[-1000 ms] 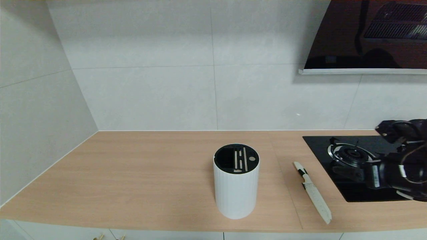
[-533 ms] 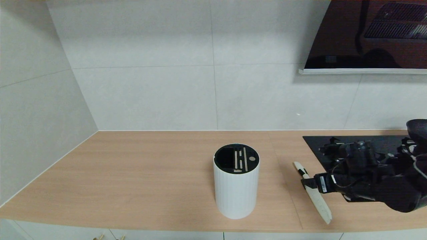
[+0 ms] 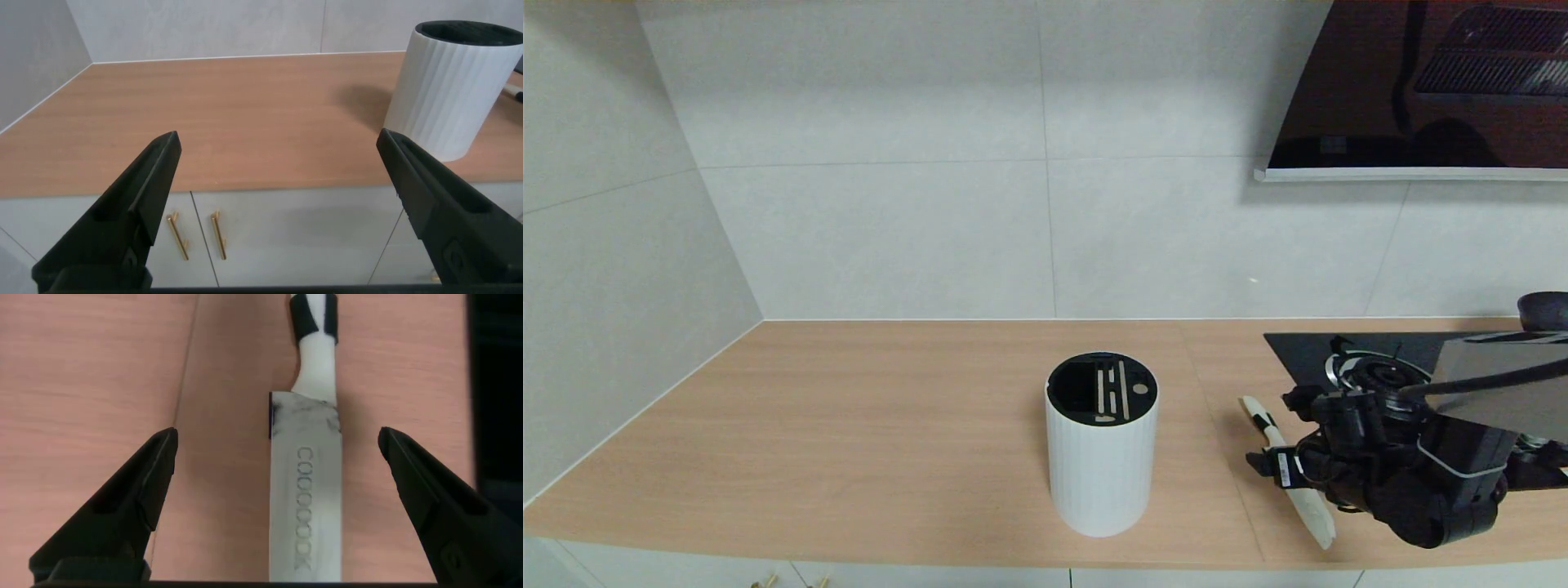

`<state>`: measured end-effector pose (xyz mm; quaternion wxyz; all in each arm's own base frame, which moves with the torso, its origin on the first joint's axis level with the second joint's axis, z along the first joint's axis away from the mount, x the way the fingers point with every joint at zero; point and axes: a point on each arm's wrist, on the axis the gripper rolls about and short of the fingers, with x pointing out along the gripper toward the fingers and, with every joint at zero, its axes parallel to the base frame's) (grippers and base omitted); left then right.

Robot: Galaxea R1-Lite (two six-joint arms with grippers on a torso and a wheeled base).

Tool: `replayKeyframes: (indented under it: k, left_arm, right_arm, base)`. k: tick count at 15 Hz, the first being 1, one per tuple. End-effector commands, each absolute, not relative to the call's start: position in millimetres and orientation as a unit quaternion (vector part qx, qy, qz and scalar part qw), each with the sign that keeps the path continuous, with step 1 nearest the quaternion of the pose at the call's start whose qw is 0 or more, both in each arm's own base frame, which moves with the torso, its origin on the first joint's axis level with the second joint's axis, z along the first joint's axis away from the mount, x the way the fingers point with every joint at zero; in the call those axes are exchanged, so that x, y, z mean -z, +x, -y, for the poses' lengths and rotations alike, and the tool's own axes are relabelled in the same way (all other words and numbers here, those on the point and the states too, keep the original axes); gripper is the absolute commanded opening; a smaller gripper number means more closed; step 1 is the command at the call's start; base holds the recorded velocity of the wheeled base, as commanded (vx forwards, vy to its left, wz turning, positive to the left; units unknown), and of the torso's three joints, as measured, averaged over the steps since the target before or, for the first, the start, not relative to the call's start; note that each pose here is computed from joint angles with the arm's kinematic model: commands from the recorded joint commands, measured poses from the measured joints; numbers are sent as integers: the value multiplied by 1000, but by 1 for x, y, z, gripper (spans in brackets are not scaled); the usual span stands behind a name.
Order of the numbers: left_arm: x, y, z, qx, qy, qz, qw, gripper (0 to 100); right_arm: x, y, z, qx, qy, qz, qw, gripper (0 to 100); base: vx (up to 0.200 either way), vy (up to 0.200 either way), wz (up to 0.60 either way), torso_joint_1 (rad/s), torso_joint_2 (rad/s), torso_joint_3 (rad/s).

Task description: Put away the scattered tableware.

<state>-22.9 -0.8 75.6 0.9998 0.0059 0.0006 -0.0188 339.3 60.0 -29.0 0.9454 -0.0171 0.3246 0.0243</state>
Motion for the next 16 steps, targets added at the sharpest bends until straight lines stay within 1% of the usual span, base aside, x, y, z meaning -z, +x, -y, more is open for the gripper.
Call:
replayKeyframes:
  k: [1, 4, 16]
  left_arm:
    - [-76, -23, 1, 20, 6, -1, 1000, 100]
    - [-76, -23, 1, 19, 6, -1, 1000, 100]
    - [-76, -23, 1, 20, 6, -1, 1000, 100]
  right_arm:
    - [45, 343, -55, -16, -17, -341, 940, 100]
    - [46, 352, -46, -3, -9, -332, 943, 100]
    - [52, 352, -50, -6, -6, -332, 943, 100]
  base:
    - [0, 0, 0, 0, 0, 0]
    - [0, 0, 0, 0, 0, 0]
    - [0, 0, 0, 0, 0, 0]
